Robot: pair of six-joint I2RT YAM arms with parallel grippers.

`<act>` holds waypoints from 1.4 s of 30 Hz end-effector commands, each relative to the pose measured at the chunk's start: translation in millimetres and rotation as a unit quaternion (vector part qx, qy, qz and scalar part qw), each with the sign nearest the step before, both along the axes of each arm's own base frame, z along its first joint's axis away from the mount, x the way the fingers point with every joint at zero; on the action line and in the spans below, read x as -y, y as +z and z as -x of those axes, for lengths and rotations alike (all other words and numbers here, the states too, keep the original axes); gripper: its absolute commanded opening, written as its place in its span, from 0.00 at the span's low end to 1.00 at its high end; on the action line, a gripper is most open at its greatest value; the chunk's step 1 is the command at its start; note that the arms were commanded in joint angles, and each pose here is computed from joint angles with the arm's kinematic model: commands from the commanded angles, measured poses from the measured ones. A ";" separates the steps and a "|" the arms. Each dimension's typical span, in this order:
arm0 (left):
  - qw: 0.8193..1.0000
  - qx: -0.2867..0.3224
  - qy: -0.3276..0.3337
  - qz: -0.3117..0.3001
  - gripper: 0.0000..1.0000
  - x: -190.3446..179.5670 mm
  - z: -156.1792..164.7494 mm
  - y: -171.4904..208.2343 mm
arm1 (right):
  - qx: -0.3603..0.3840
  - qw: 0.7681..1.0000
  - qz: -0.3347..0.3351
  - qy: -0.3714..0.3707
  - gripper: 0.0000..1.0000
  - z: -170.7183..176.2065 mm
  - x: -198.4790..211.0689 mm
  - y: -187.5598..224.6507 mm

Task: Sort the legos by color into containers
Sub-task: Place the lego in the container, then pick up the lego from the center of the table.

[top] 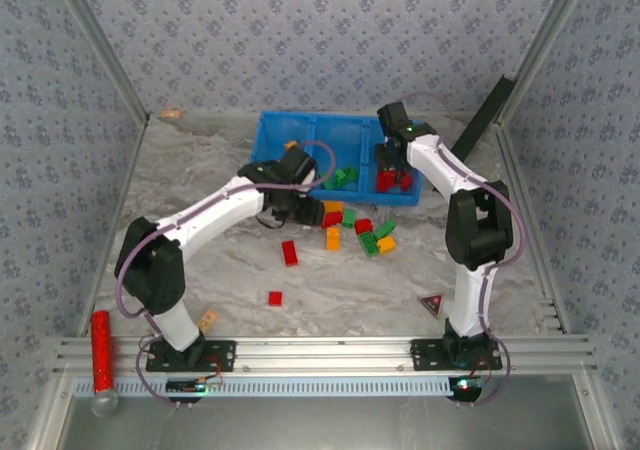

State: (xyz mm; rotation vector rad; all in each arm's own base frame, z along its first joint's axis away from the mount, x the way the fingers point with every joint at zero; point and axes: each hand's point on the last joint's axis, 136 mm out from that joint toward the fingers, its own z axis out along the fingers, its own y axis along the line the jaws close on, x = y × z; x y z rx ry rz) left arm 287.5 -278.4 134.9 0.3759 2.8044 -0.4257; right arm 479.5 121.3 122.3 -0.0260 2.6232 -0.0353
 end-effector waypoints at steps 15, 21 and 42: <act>0.998 -0.060 -0.014 -0.020 0.61 62.8 23.0 -64.6 | 0.019 0.999 -0.036 0.021 0.58 -6.8 3.0 8.5; 0.997 -0.062 -0.018 -0.033 0.61 71.9 16.6 -76.4 | 0.035 0.997 -0.053 0.039 0.60 11.4 -0.1 32.5; 0.992 -0.094 -0.024 -0.075 0.33 52.1 31.5 -113.3 | 0.014 0.995 -0.093 0.046 0.67 130.3 0.0 32.9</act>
